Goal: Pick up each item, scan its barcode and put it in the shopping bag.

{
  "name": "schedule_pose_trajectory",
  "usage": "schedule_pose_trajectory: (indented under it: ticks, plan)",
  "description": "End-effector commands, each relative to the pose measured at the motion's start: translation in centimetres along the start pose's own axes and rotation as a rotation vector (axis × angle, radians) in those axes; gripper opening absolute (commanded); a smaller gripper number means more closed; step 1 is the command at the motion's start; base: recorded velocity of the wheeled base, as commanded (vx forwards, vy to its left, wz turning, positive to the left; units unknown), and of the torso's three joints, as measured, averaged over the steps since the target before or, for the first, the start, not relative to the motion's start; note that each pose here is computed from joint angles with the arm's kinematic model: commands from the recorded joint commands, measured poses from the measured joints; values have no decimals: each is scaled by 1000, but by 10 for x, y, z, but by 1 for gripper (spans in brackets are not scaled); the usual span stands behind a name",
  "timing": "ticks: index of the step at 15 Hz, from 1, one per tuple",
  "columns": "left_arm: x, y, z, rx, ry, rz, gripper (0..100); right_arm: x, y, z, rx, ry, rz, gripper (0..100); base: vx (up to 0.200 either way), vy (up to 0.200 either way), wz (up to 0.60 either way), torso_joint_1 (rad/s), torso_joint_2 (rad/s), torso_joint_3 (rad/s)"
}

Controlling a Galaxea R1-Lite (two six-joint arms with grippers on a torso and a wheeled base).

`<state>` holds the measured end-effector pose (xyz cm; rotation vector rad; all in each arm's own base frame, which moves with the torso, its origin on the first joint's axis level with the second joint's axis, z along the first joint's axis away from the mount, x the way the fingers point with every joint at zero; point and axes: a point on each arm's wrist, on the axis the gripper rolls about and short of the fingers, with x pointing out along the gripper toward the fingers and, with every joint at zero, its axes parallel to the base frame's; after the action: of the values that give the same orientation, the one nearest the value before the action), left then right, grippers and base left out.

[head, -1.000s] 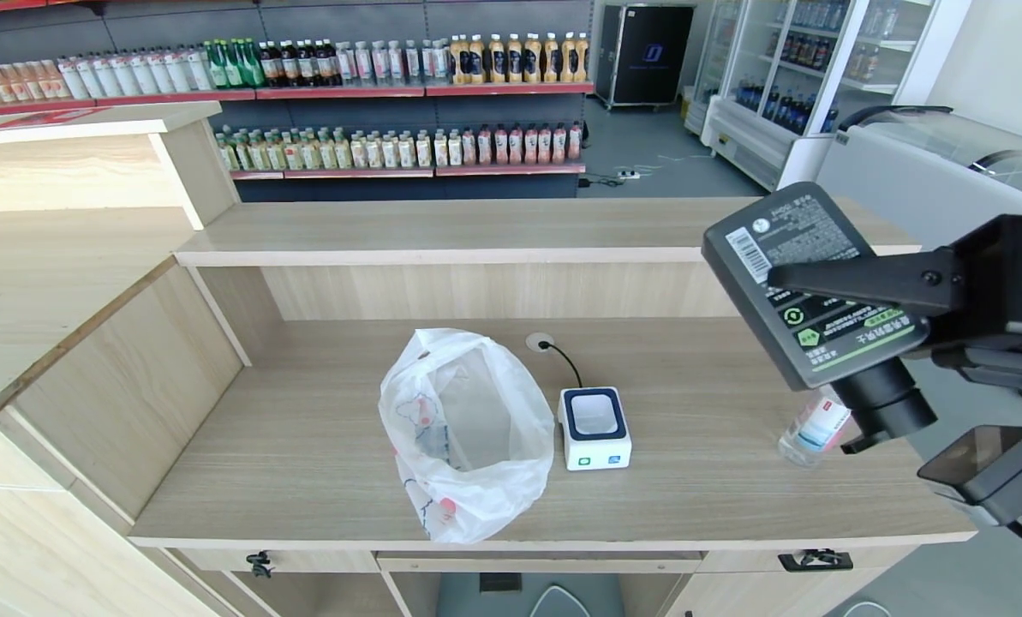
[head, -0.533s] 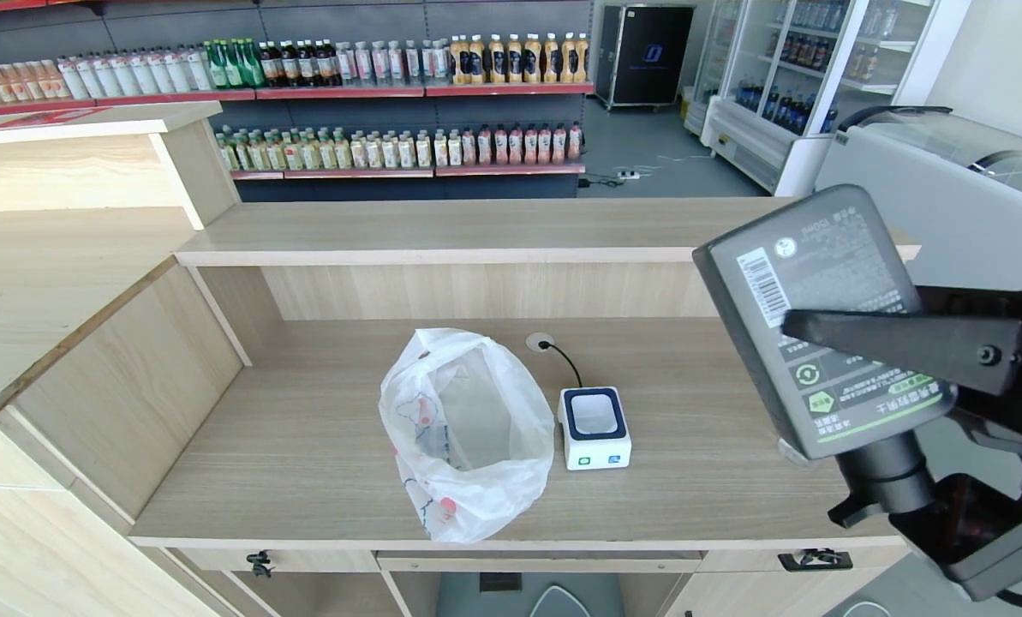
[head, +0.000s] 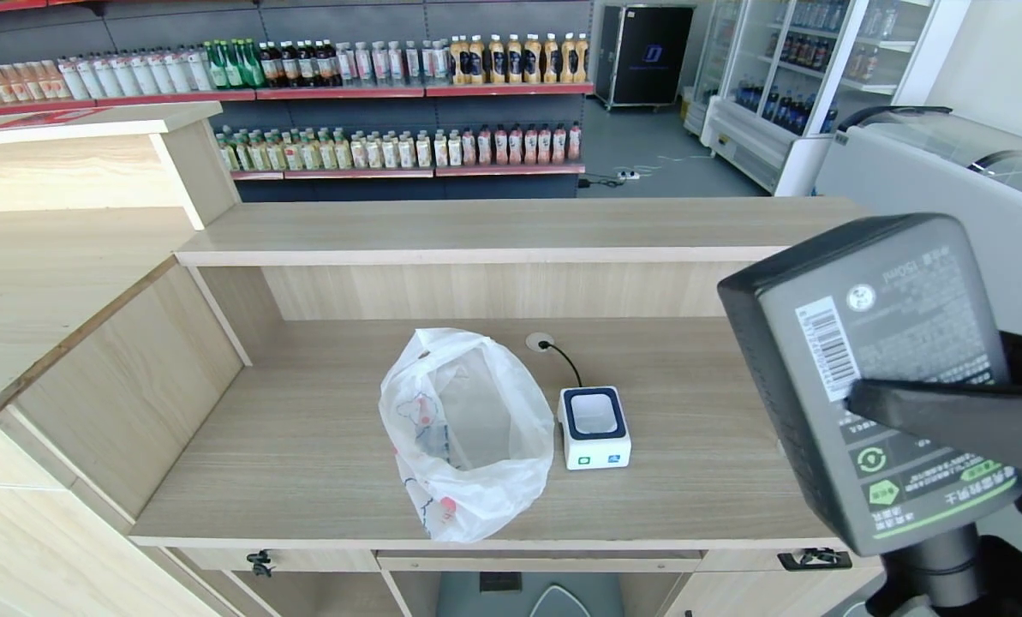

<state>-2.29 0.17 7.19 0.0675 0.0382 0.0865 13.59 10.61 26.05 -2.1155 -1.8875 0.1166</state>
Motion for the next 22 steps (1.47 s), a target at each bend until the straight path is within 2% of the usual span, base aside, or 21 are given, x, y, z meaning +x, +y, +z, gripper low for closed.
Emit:
schedule_pose_trajectory:
  ticks: [1, 4, 18, 20, 22]
  plan:
    - [0, 0, 0, 0, 0, 0, 100, 1, -4, 0, 7, 0, -19, 0, 0, 0, 0, 0, 0, 0]
    - [0, 0, 0, 0, 0, 0, 100, 5, -15, 2, 52, -11, -85, 0, 0, 0, 0, 0, 0, 0]
    - [0, 0, 0, 0, 0, 1, 100, 10, -17, 4, 77, -31, -112, 0, 0, 0, 0, 0, 0, 0]
    - [0, 0, 0, 0, 0, 0, 100, 4, -7, -14, 190, 6, -24, 0, 0, 0, 0, 0, 0, 0]
    - [0, 0, 0, 0, 0, 0, 100, -10, 16, -45, 407, 131, 237, 0, 0, 0, 0, 0, 0, 0]
